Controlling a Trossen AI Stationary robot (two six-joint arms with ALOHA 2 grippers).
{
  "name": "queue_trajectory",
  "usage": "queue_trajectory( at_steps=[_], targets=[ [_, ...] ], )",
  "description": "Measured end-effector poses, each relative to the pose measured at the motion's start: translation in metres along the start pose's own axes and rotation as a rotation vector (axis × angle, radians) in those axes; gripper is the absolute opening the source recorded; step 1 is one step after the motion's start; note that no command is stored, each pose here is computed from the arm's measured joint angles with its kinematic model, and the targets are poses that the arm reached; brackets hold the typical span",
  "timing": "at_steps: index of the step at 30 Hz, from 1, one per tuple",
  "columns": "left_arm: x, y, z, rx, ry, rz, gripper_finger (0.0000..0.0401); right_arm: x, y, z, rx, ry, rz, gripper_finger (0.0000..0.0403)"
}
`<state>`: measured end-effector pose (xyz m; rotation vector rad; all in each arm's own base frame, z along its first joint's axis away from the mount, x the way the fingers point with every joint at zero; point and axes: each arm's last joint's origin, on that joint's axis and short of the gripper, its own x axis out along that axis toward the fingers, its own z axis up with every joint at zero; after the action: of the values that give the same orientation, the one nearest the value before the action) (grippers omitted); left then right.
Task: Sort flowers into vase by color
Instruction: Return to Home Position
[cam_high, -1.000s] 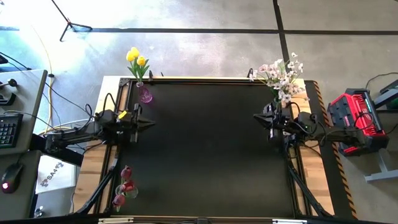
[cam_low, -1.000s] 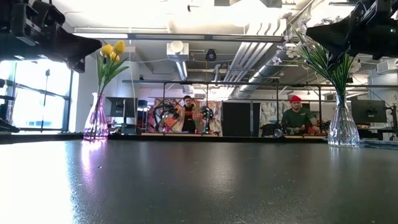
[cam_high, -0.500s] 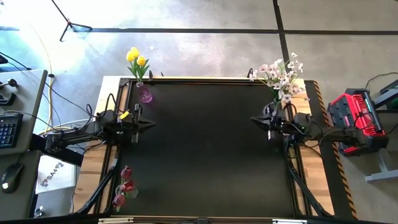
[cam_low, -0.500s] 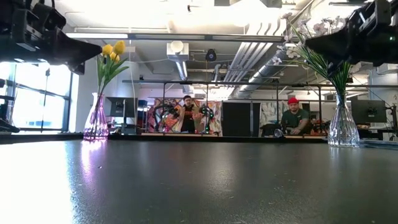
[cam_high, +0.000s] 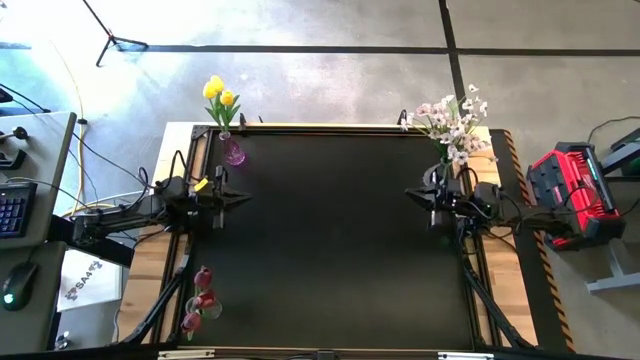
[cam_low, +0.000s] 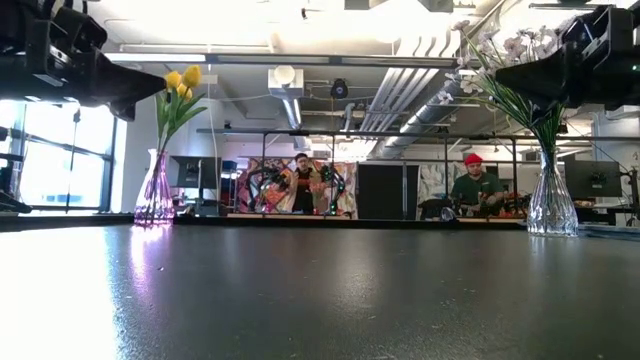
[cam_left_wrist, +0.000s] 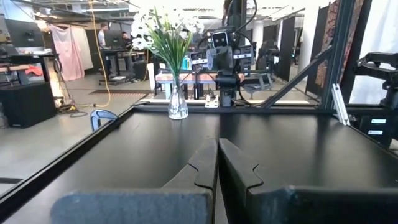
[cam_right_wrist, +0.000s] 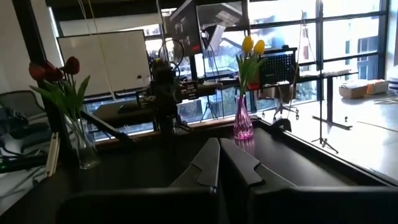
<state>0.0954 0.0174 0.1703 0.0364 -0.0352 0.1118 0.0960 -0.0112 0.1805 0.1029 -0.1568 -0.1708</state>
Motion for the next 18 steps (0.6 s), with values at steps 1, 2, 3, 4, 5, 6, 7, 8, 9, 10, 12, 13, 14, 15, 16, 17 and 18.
queue_trajectory(
  at_steps=[1,2,3,4,5,6,7,8,9,10,12,13,14,15,16,17,18],
  targets=[
    [0.0000,-0.0001,0.0000,0.000,0.000,-0.002,0.0000,0.0000,-0.0001,-0.0006,0.000,0.005,-0.003,0.0000],
    [0.0000,-0.0002,0.0000,0.000,0.000,-0.006,0.0000,0.0000,0.0000,-0.0002,-0.003,0.001,-0.003,0.0000],
    [0.0001,-0.0003,0.0000,0.003,0.000,-0.009,0.0000,-0.0001,-0.0001,-0.0003,-0.008,0.002,-0.004,0.0000],
    [0.0004,-0.0003,-0.0003,0.010,0.004,-0.012,0.0000,0.0000,-0.0003,-0.0006,-0.012,0.005,-0.009,0.0000],
    [0.0007,-0.0003,-0.0009,0.015,0.010,-0.012,0.0000,-0.0001,-0.0005,-0.0014,-0.014,0.012,-0.015,0.0000],
    [0.0010,-0.0003,-0.0013,0.015,0.016,-0.013,0.0000,0.0000,-0.0006,-0.0020,-0.015,0.019,-0.017,0.0000],
    [0.0013,-0.0003,-0.0015,0.017,0.019,-0.014,0.0000,-0.0001,-0.0007,-0.0027,-0.012,0.026,-0.017,0.0000],
    [0.0016,-0.0003,-0.0020,0.016,0.024,-0.016,0.0000,-0.0001,-0.0008,-0.0042,-0.008,0.041,-0.018,0.0000],
    [0.0021,-0.0004,-0.0026,0.021,0.031,-0.020,0.0000,-0.0002,-0.0009,-0.0060,0.000,0.059,-0.018,0.0000],
    [0.0026,-0.0004,-0.0033,0.023,0.040,-0.022,0.0000,-0.0003,-0.0011,-0.0078,0.013,0.078,-0.020,0.0000],
    [0.0034,-0.0004,-0.0045,0.024,0.054,-0.025,0.0000,-0.0004,-0.0010,-0.0083,0.037,0.084,-0.015,0.0000],
    [0.0038,-0.0004,-0.0049,0.024,0.060,-0.025,0.0000,-0.0003,-0.0007,-0.0071,0.043,0.072,-0.010,0.0000],
    [0.0041,-0.0005,-0.0054,0.023,0.065,-0.028,0.0000,-0.0002,-0.0004,-0.0057,0.048,0.058,-0.001,0.0000],
    [0.0044,-0.0006,-0.0057,0.022,0.068,-0.034,0.0000,-0.0002,0.0001,-0.0052,0.052,0.054,0.013,0.0000],
    [0.0046,-0.0007,-0.0058,0.022,0.070,-0.038,0.0000,-0.0002,0.0003,-0.0055,0.054,0.059,0.023,0.0000],
    [0.0047,-0.0008,-0.0059,0.021,0.071,-0.039,0.0000,-0.0003,0.0003,-0.0070,0.056,0.074,0.025,0.0000],
    [0.0048,-0.0008,-0.0060,0.018,0.072,-0.040,0.0000,-0.0005,0.0001,-0.0089,0.066,0.094,0.022,0.0000]
  ],
)
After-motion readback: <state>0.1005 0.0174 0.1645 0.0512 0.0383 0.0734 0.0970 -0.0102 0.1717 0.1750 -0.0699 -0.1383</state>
